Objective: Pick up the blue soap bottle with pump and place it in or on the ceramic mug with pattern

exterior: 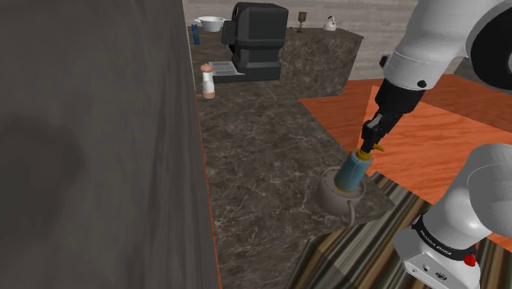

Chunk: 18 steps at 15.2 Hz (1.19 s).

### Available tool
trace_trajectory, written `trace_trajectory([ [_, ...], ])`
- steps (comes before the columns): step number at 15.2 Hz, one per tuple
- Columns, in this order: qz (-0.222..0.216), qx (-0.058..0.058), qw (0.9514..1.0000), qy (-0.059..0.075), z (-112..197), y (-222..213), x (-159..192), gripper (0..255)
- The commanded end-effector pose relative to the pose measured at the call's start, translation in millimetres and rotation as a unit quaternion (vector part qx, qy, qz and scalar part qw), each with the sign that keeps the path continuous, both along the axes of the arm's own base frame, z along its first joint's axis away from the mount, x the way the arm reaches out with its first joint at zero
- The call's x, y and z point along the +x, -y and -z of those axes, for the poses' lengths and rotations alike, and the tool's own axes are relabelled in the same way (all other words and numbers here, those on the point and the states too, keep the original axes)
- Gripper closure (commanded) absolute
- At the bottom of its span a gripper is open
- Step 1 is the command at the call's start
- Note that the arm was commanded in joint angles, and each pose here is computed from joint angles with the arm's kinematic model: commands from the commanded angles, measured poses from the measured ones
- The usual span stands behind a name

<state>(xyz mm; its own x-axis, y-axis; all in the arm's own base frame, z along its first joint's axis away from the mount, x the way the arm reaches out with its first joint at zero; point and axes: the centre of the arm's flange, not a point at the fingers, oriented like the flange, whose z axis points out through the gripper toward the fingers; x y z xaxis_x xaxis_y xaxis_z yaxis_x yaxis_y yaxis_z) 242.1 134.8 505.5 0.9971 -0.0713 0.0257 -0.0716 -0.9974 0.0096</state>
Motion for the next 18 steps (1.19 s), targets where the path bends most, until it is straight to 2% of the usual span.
trace_trajectory([
  [1, 0.0, -0.003, 1.0, -0.008, 6.7, -0.1, -0.7, 255],
  [2, 0.0, -0.003, 1.0, -0.008, 5.8, -0.6, -1.0, 0],
  [7, 0.0, -0.003, 1.0, -0.008, 6.8, -0.1, -0.7, 0],
  [11, 0.0, -0.003, 1.0, -0.008, -43.2, -0.9, -1.1, 0],
  [18, 0.0, -0.003, 1.0, -0.008, -43.2, -0.9, -1.1, 0],
])
